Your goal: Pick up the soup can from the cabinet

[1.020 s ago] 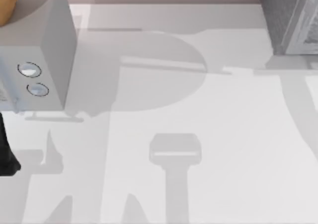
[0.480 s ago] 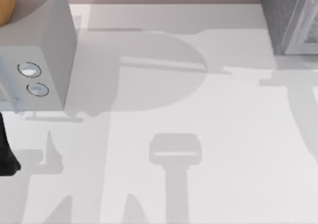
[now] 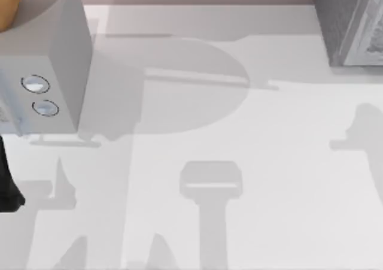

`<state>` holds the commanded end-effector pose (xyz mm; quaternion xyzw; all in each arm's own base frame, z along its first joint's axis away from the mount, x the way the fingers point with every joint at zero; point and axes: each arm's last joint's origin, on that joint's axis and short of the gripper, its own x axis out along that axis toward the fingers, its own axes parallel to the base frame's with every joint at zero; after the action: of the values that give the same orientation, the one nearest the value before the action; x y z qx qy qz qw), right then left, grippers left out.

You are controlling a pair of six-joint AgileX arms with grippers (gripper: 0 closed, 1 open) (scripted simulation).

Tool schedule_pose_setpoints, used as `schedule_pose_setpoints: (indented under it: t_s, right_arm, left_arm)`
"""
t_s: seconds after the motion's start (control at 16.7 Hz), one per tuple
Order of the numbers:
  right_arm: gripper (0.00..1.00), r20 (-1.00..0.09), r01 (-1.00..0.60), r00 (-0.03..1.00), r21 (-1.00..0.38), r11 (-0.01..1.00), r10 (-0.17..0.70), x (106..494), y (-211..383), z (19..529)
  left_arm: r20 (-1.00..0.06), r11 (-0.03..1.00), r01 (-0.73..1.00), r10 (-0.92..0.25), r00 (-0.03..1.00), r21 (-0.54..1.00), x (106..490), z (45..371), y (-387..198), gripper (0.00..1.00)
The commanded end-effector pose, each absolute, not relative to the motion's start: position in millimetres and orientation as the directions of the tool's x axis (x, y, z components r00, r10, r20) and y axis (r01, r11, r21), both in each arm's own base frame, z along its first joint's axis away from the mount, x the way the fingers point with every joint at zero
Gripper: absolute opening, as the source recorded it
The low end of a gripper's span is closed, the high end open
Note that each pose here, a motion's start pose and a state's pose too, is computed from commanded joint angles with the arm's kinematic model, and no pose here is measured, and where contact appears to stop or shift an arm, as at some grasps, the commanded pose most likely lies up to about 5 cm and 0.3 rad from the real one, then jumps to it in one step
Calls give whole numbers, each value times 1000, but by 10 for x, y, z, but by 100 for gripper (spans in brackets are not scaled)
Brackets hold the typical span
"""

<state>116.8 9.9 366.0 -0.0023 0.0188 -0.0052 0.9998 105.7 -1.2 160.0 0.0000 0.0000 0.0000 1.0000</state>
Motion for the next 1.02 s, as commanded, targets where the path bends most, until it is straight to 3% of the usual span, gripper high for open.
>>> schedule_pose_setpoints:
  t_s: [0.6, 1.02]
  right_arm:
    - [0, -6, -1, 1000, 0, 1000, 1, 1043, -1, 1829]
    - [0, 0, 0, 1000, 0, 1000, 0, 1057, -12, 1600]
  left_arm:
    - [0, 1000, 0, 0, 1000, 0, 1057, 1600, -12, 100]
    - [0, 1000, 0, 0, 1000, 0, 1057, 1600, -12, 100]
